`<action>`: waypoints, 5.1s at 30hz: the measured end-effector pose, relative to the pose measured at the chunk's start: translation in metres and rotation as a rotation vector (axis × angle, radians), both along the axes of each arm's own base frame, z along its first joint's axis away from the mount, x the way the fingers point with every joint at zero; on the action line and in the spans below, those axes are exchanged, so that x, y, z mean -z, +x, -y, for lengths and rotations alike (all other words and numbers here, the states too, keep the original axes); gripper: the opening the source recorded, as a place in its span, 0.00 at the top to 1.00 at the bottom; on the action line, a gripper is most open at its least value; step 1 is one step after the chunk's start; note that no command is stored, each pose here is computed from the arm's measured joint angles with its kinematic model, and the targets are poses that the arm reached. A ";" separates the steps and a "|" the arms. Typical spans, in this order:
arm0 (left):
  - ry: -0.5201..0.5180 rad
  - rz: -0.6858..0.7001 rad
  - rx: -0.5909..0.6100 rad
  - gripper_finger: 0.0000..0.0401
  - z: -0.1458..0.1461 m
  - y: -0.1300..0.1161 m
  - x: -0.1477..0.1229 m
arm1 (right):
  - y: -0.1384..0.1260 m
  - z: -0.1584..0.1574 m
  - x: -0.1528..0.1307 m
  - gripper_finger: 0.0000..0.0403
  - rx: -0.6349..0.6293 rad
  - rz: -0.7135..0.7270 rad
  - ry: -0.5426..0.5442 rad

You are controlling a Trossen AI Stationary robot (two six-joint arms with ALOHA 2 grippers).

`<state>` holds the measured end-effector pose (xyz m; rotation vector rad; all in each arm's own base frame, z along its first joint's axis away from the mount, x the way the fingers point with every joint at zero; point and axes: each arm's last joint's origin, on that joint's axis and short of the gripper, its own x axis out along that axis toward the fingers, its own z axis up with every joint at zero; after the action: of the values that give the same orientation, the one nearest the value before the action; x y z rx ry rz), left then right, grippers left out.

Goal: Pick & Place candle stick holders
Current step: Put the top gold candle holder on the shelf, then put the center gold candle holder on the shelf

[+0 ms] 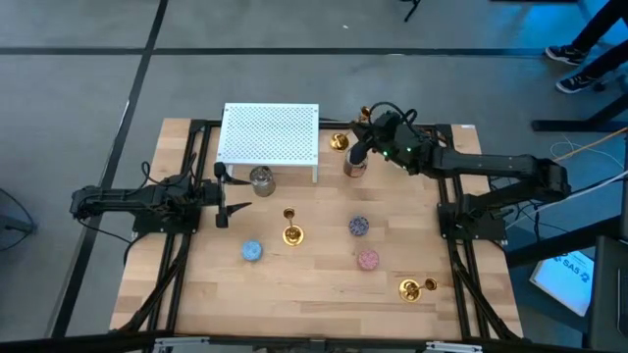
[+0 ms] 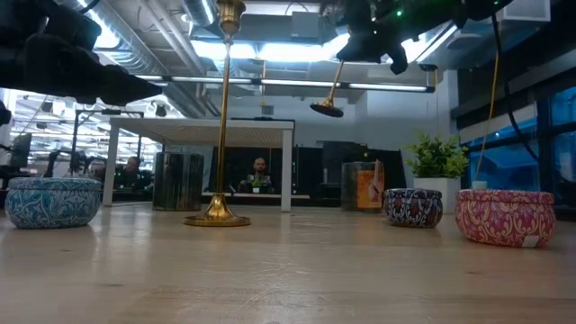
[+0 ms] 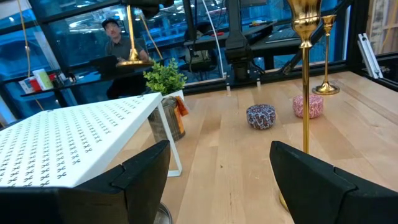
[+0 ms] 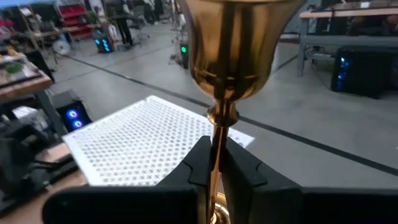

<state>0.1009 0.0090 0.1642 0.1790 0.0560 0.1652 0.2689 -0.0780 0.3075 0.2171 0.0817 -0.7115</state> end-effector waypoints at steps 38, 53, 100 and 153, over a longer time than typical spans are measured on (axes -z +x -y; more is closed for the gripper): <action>0.000 0.000 0.001 0.32 0.000 0.000 0.000 | 0.097 0.125 -0.059 0.94 -0.102 -0.164 0.011; 0.000 0.001 0.001 0.32 0.000 0.000 0.000 | 0.124 0.139 -0.039 0.94 -0.130 -0.211 0.033; 0.000 0.000 0.002 0.32 0.000 0.000 0.000 | 0.141 0.144 -0.009 0.86 -0.163 -0.295 -0.003; 0.000 0.000 0.001 0.32 0.000 0.000 0.000 | 0.034 0.020 0.004 0.37 -0.321 -0.468 0.155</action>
<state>0.1009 0.0089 0.1641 0.1790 0.0560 0.1642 0.3025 -0.0982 0.3035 0.1761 0.6069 -0.4240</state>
